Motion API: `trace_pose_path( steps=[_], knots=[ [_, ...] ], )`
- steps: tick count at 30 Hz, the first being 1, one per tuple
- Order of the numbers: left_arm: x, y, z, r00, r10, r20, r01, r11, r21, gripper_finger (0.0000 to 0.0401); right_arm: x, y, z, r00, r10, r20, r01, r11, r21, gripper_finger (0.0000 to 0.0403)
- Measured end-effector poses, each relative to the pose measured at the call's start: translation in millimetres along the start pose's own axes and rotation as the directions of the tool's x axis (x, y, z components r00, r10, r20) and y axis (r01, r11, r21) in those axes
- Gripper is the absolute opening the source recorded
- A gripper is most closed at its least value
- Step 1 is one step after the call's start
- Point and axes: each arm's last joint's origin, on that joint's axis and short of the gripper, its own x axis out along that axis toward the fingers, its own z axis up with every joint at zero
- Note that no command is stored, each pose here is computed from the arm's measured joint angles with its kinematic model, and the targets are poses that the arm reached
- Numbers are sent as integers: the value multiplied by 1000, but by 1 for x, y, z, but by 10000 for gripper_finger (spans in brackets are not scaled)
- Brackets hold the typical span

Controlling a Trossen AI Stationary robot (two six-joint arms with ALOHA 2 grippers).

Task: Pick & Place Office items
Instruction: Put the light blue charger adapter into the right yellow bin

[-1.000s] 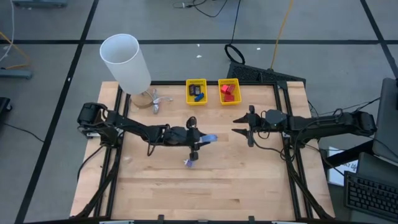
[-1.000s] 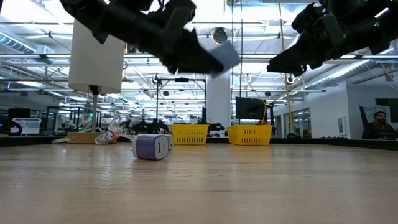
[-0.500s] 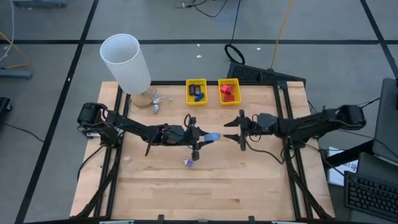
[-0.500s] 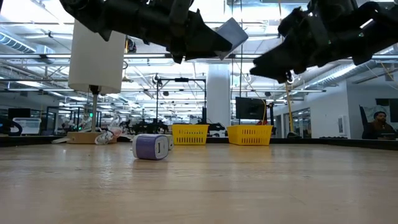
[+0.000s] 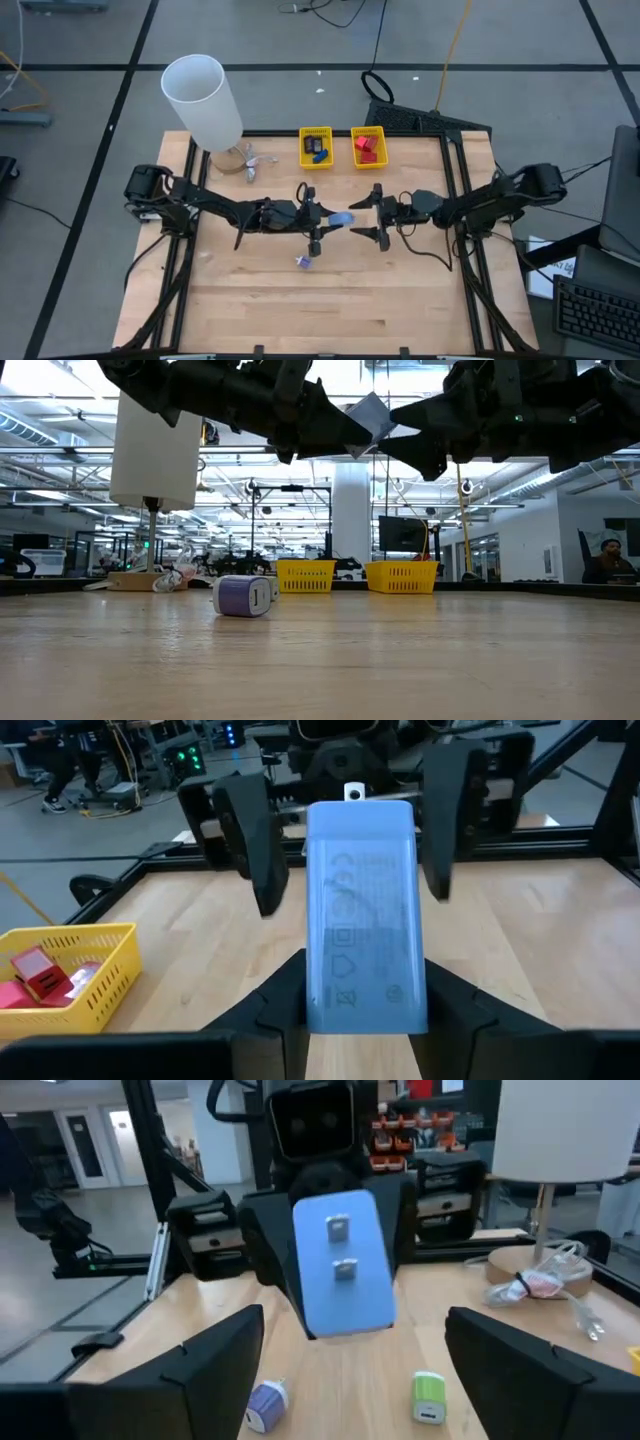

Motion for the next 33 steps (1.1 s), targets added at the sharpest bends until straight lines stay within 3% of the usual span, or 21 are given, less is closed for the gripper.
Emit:
trace_pose_path(
  steps=[11, 16, 26, 33],
  knots=[
    [0, 0, -1, 1000, -1, -12, 1, 1000, 2, 120, 20, 6, 0, 1000, 25, -7, -25, 998, -50, 284],
    [0, 0, -3, 999, -2, -32, 2, 1000, 3, 139, 20, 6, 0, 1000, 24, -8, -24, 998, -53, 269],
    [0, 0, -3, 1000, -2, -31, 2, 1000, -9, 120, 20, 6, -1, 1000, 23, -18, -24, 997, -67, 219],
    [0, 0, -3, 1000, -6, -30, 5, 1000, -16, 145, 20, 5, -1, 1000, 20, -22, -22, 998, -67, 177]
  ],
)
